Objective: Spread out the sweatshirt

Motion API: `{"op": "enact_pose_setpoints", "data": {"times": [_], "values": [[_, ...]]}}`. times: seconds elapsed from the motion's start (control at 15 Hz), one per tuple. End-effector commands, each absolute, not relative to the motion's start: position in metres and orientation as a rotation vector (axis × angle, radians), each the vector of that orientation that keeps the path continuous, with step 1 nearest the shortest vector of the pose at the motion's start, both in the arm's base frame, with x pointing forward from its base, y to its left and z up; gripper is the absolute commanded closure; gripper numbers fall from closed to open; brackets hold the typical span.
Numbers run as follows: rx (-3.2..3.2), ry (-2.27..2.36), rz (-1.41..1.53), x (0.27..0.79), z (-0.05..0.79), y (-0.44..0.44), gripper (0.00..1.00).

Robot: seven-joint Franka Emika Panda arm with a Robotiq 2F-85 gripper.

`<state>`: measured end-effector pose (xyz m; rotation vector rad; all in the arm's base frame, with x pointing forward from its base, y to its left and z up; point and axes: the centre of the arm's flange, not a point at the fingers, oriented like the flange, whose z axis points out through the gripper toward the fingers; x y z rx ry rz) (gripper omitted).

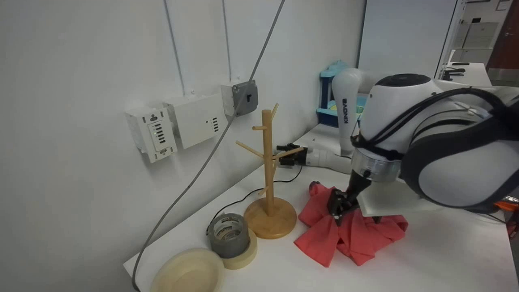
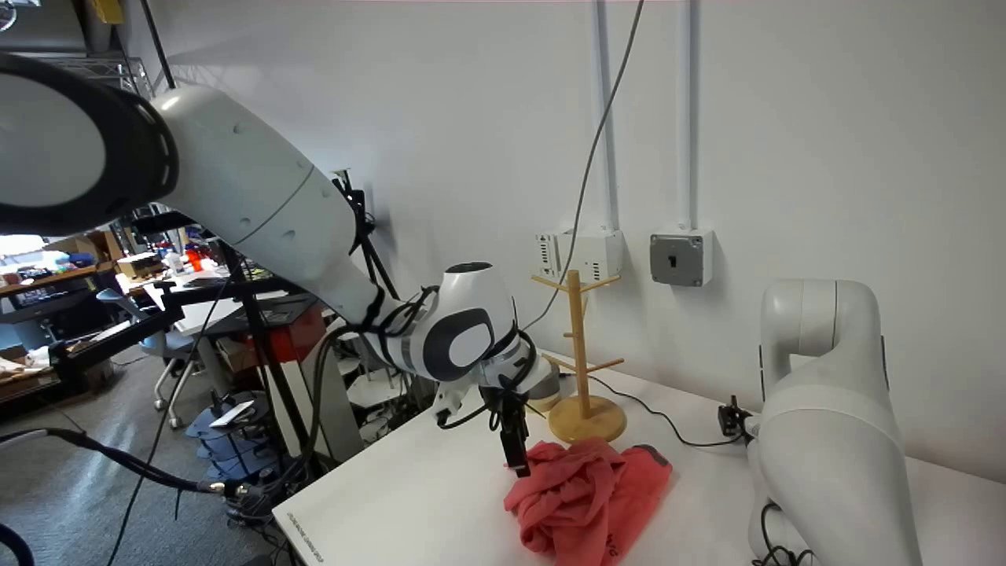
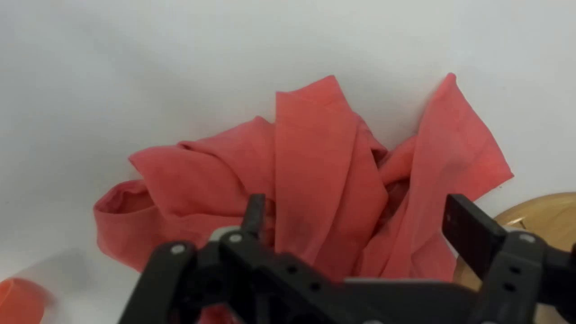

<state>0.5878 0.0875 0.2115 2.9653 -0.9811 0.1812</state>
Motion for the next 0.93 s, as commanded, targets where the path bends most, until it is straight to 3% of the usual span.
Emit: {"op": "enact_pose_setpoints", "data": {"times": [0.0,0.2,0.33,0.4,0.87], "values": [[2.952,-1.006,0.214,0.617,0.193,0.089,0.0],[2.939,-1.004,0.189,0.622,0.177,0.087,0.0],[2.932,-1.007,0.17,0.624,0.168,0.084,0.07],[2.928,-1.009,0.165,0.624,0.164,0.083,0.26],[2.913,-1.013,0.155,0.619,0.158,0.074,0.79]]}}
